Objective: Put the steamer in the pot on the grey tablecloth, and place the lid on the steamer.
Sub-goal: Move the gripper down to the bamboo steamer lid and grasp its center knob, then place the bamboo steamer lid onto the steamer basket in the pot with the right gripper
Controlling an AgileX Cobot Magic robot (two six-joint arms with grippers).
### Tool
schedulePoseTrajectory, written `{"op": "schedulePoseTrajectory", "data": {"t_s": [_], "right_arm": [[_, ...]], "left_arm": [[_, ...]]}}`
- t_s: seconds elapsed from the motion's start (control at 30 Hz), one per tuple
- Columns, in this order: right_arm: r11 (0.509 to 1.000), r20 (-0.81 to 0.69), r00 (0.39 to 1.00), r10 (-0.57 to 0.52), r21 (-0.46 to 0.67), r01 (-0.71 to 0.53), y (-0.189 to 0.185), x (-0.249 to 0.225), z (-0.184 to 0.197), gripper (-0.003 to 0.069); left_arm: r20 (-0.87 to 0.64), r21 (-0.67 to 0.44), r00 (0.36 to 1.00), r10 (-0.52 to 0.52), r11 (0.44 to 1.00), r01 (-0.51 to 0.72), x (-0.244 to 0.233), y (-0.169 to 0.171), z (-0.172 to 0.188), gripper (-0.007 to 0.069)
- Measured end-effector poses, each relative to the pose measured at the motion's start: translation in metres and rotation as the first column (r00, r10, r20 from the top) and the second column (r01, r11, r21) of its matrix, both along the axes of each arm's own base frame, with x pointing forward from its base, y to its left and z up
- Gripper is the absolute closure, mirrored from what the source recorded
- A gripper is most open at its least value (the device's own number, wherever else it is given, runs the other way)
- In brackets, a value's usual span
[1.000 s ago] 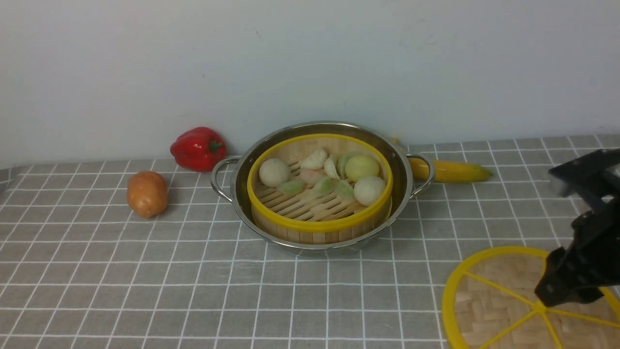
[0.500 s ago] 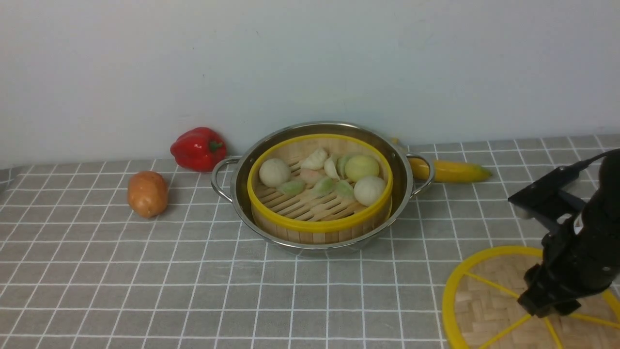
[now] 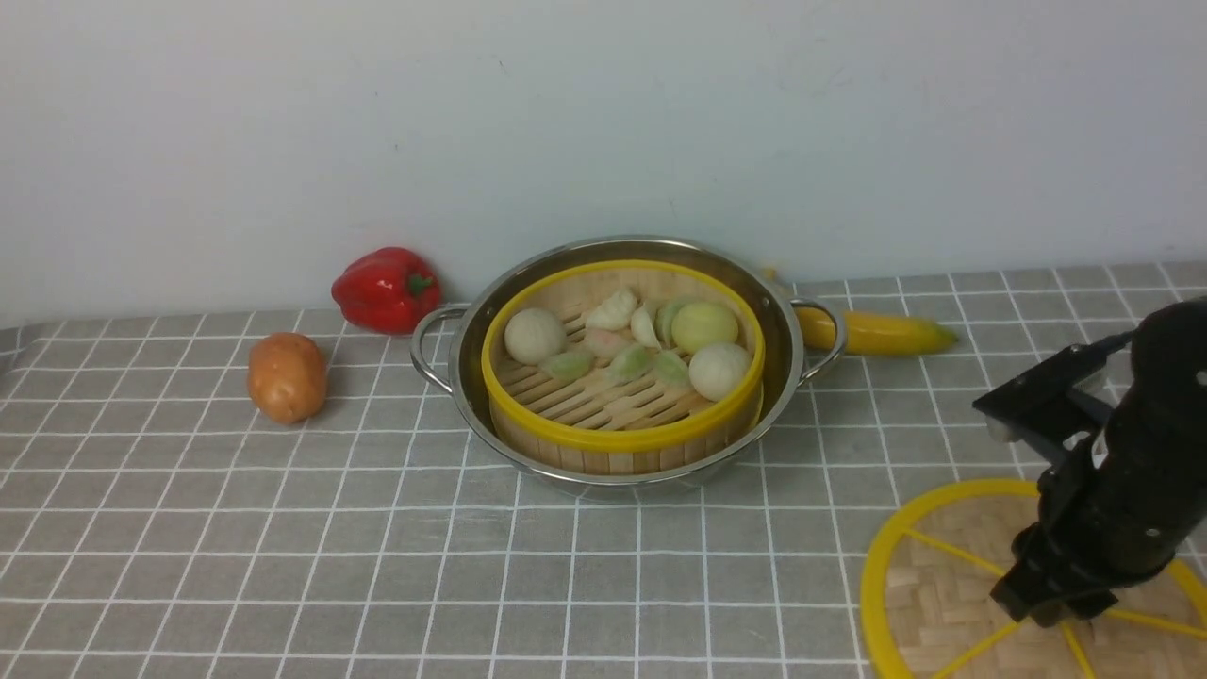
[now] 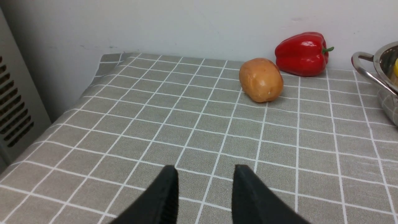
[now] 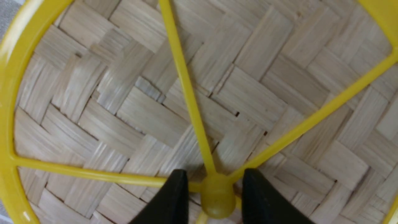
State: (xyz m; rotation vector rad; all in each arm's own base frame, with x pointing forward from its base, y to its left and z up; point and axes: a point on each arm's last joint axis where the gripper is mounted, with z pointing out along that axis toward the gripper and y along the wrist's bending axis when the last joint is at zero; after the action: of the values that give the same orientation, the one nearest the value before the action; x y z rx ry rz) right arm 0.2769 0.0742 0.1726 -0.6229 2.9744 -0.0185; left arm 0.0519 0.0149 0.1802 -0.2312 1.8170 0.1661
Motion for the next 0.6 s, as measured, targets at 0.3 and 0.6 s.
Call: {"op": "schedulePoseTrajectory", "data": {"t_s": [0.3, 0.6], "right_arm": [[0.999, 0.024, 0.998, -0.051, 0.013, 0.051, 0.0, 0.0, 0.005, 0.051], [0.972, 0.366, 0.91, -0.193, 0.198, 0.126, 0.008, 0.018, 0.079, 0.051]], "left_arm": [[0.0, 0.0, 1.0, 0.0, 1.0, 0.0, 0.0, 0.0, 0.0, 0.0382], [0.0, 0.0, 1.0, 0.0, 1.0, 0.0, 0.0, 0.0, 0.0, 0.0382]]}}
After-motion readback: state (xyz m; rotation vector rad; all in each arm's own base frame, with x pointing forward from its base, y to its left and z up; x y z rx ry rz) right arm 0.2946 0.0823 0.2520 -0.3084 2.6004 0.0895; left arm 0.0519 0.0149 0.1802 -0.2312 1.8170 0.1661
